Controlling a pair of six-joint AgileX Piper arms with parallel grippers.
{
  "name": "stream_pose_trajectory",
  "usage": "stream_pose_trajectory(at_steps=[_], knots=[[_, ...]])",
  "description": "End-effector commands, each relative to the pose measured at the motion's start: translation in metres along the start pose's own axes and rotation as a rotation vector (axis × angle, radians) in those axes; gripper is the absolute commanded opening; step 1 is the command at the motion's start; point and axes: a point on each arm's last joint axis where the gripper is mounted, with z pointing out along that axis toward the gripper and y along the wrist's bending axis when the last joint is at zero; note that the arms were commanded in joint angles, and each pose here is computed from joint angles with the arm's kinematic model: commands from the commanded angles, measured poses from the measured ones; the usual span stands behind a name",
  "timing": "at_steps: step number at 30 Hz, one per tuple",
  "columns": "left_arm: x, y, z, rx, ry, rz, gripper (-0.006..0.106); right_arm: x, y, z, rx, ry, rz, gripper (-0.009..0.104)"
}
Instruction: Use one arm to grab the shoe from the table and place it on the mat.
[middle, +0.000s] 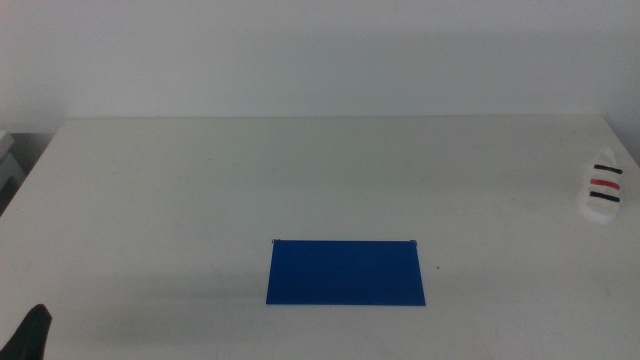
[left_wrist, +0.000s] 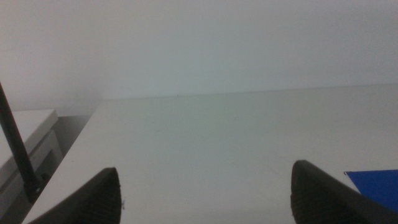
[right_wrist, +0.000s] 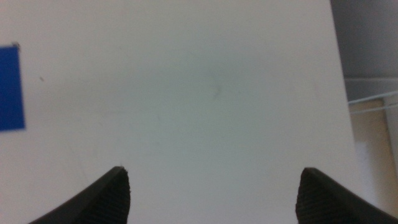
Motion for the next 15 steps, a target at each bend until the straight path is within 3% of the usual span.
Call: stream_pose_trajectory(at_steps=[1,5,9,15], knots=[[-0.006,0.000,-0.001,-0.001,-0.089,-0.014,0.094,-0.021,0.002,-0.008,0.000,-0.028,0.041,0.092],[-0.006,0.000,-0.001,-0.001,-0.089,-0.014,0.094,-0.049,0.002,0.000,0.054,0.003,0.074,0.092],[-0.006,0.000,-0.001,-0.001,-0.089,-0.014,0.094,-0.076,-0.005,0.023,0.154,0.035,0.225,0.092],[-0.006,0.000,-0.001,-0.001,-0.089,-0.014,0.094,-0.112,0.000,0.058,0.177,0.071,0.289,0.092]])
